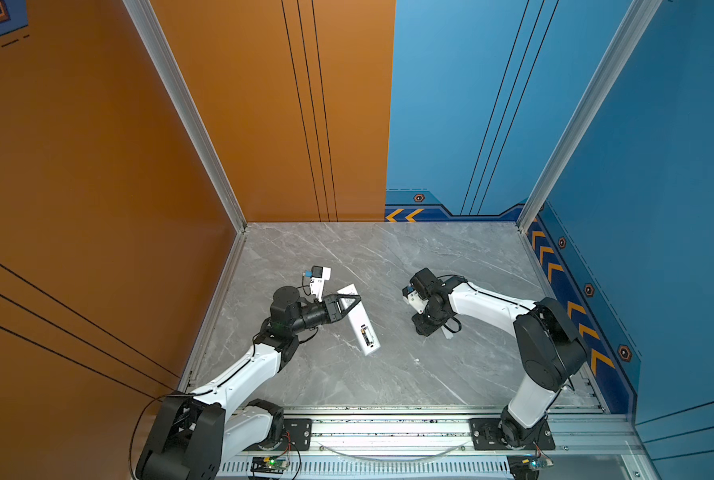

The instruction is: Load the batteries into the remote control

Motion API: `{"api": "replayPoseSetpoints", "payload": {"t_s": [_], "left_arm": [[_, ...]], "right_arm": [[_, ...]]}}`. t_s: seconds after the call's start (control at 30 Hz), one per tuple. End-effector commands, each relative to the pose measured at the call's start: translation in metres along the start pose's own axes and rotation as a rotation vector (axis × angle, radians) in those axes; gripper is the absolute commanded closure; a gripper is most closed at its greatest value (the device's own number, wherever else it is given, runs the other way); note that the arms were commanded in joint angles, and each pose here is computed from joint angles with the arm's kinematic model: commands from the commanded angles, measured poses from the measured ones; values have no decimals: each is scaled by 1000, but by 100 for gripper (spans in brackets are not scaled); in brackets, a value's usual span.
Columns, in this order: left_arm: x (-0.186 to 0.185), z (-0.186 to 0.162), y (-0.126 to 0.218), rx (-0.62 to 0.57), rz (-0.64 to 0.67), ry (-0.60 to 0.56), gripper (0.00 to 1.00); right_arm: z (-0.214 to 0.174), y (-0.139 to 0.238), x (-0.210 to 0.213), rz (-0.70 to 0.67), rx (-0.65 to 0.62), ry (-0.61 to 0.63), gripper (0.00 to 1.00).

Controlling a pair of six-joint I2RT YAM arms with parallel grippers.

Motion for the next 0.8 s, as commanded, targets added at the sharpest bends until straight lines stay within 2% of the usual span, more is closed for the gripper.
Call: {"api": "replayPoseSetpoints", "payload": {"t_s": [0.0, 0.77], "left_arm": [[5, 2, 1, -40, 16, -7, 100], [27, -4, -4, -41, 56, 51, 100]], "right_arm": [[2, 1, -1, 5, 20, -4, 64], [1, -11, -1, 10, 64, -4, 73]]}}
Point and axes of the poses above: each gripper's point midway between its finger pads, its own y axis back along the fingers, its own x axis along the line the jaws close on, z = x × y, the point moved 8 cm from there along y, back along the fingers, and after that the axes turned 14 degrees about -y, right-handed, at the moved point
